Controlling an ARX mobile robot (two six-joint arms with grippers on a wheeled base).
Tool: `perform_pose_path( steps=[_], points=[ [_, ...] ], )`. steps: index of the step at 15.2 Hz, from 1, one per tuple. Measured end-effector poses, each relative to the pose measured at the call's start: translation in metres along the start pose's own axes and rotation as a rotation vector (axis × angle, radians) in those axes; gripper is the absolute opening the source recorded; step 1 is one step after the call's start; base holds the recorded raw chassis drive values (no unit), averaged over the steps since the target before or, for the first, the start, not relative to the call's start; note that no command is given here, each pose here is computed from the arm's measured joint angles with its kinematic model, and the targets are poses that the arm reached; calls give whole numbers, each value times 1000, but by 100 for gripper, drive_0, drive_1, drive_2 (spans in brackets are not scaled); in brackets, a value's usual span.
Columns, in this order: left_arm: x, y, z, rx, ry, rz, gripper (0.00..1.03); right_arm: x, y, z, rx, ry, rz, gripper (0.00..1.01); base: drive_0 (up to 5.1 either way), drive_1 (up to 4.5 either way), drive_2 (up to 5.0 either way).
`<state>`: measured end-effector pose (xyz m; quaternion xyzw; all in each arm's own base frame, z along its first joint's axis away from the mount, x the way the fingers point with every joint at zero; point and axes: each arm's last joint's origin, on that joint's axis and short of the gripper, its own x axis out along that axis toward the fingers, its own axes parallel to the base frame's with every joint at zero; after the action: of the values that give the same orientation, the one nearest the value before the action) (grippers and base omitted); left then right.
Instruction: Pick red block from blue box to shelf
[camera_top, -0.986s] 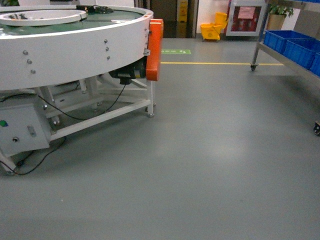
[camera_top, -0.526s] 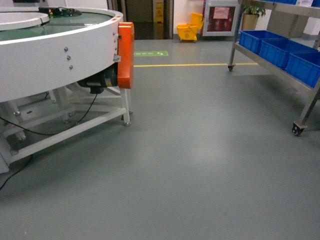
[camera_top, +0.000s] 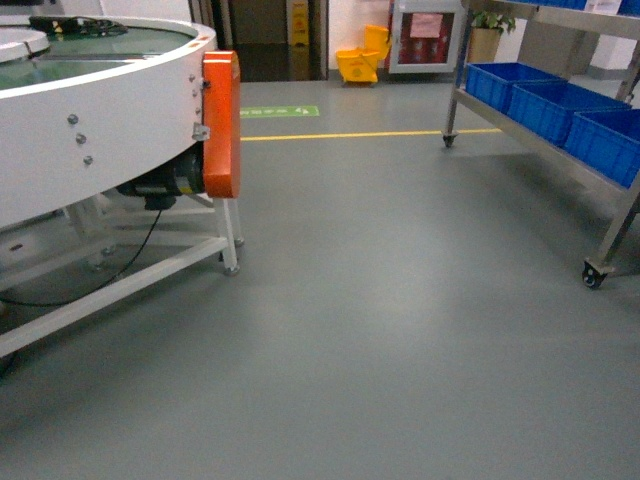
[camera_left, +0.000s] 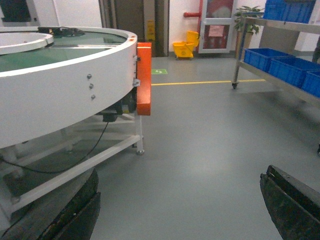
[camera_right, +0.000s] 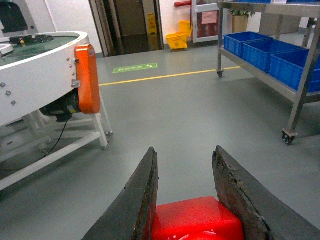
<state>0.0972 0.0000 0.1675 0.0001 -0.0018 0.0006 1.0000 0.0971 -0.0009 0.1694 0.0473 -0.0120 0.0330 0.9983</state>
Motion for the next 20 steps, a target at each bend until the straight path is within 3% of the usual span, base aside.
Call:
perform_pose_path(
  steps=[20],
  points=[
    [0, 0, 0, 0, -1, -2, 98, 0, 0, 0, 0, -3, 0, 28, -160, -160, -160]
  ],
)
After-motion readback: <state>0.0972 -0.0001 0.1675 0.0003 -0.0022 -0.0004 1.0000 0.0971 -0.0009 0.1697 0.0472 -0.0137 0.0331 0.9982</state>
